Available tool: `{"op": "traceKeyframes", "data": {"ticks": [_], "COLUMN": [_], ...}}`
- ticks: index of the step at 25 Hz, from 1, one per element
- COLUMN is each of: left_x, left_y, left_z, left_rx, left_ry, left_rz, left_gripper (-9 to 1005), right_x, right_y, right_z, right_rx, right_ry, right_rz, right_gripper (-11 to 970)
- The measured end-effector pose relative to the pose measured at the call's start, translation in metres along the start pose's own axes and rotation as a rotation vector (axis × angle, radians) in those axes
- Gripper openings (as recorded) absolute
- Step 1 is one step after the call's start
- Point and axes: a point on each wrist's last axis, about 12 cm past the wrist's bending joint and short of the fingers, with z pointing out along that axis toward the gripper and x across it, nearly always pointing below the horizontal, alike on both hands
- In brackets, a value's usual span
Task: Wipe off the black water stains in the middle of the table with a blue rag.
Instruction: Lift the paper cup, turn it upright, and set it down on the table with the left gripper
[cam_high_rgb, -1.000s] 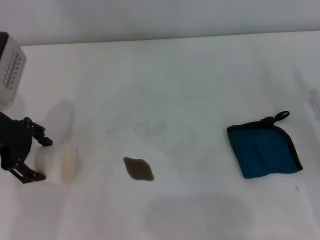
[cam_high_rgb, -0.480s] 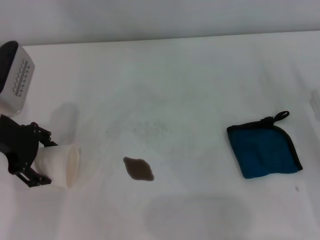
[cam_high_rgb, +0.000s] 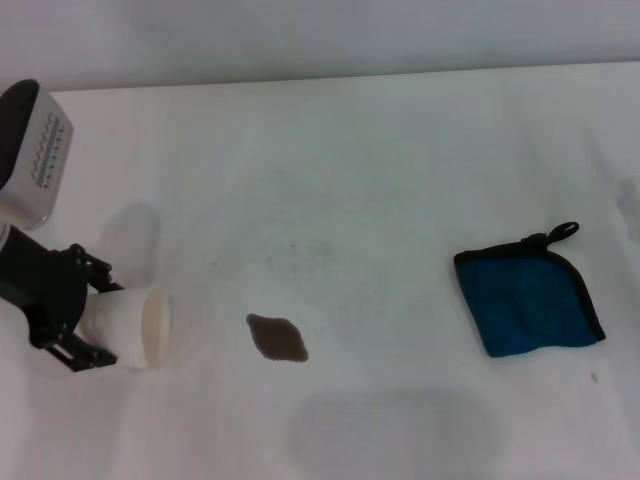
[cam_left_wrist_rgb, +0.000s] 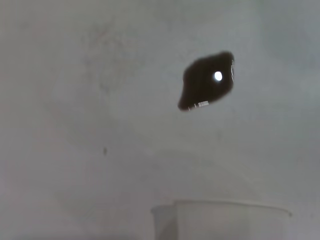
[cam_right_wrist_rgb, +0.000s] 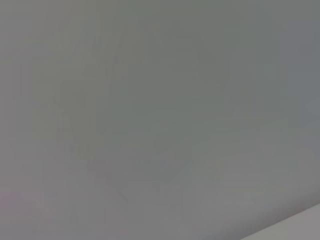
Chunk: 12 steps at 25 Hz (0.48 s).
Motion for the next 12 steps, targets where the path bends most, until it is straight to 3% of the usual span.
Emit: {"op": "traceKeyframes", "data": {"ticks": [7, 12], "left_x": [-0.01, -0.014], "left_y": [0.002, 0.006], "left_z": [-0.001, -0.007], "left_rx": [-0.045, -0.128], "left_ry": [-0.15, -0.285], "left_rz": [-0.054, -0.141], "left_gripper": [815, 795], "right_x": [-0.003, -0.017], "right_y": [0.003, 0.0], "right_z": [0.006, 0.017], "right_rx": [-0.036, -0.068], "right_ry": [0.001, -0.032], "right_rz": [-0.024, -0.087], "right_gripper": [720, 720]}}
